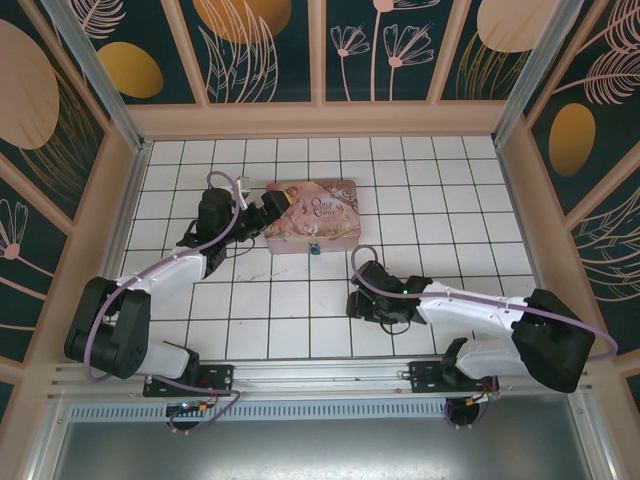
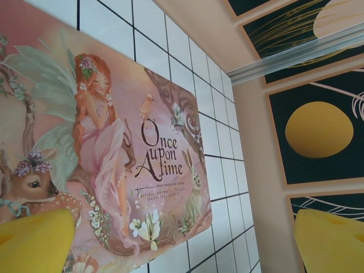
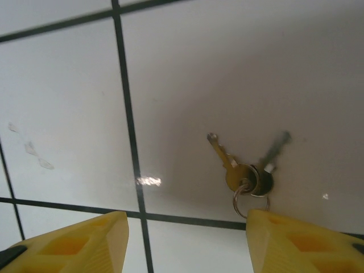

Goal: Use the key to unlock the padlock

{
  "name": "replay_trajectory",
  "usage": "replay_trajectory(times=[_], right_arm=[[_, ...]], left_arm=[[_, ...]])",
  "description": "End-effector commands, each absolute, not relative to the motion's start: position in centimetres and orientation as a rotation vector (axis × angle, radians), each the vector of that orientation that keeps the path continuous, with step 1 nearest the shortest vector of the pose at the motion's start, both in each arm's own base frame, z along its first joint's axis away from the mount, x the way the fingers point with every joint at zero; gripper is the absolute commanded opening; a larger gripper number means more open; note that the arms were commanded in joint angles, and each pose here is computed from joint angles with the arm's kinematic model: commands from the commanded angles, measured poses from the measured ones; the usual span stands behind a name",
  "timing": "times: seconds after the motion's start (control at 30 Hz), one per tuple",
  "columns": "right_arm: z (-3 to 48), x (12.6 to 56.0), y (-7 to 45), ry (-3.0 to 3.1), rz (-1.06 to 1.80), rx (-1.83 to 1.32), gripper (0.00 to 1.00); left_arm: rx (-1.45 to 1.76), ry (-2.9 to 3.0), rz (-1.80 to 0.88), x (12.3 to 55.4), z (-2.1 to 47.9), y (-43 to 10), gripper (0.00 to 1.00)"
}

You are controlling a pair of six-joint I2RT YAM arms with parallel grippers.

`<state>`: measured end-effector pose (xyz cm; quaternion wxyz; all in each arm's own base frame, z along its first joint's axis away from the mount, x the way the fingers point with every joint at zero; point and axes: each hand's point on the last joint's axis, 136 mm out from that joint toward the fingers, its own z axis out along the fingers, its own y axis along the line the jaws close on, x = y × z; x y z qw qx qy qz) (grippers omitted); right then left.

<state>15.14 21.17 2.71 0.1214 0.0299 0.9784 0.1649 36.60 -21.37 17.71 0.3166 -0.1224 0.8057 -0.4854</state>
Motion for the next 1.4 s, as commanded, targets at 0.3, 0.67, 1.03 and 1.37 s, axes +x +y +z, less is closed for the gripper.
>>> replay_trajectory(times=[0.3,0.67,1.03,1.37], right_arm=[[1.7,16.9,20.9,2.840,0.440,0.106,0.57],[3.5,20.4,20.2,2.765,0.415,0.162,0.56],[4.2,20.6,18.7,2.717,0.313,0.449,0.56],[3.1,21.2,19.0,2.740,0.190,0.544,0.56]], left_arm=[[-0.301,2.114,-1.298,37.1,17.8,-22.0,0.99],[-0.311,2.117,-1.293,37.0,17.5,-21.9,0.99],[-0.328,2.098,-1.285,37.0,17.5,-21.6,0.99],[-0.301,2.087,-1.294,37.0,18.0,-21.8,0.99]])
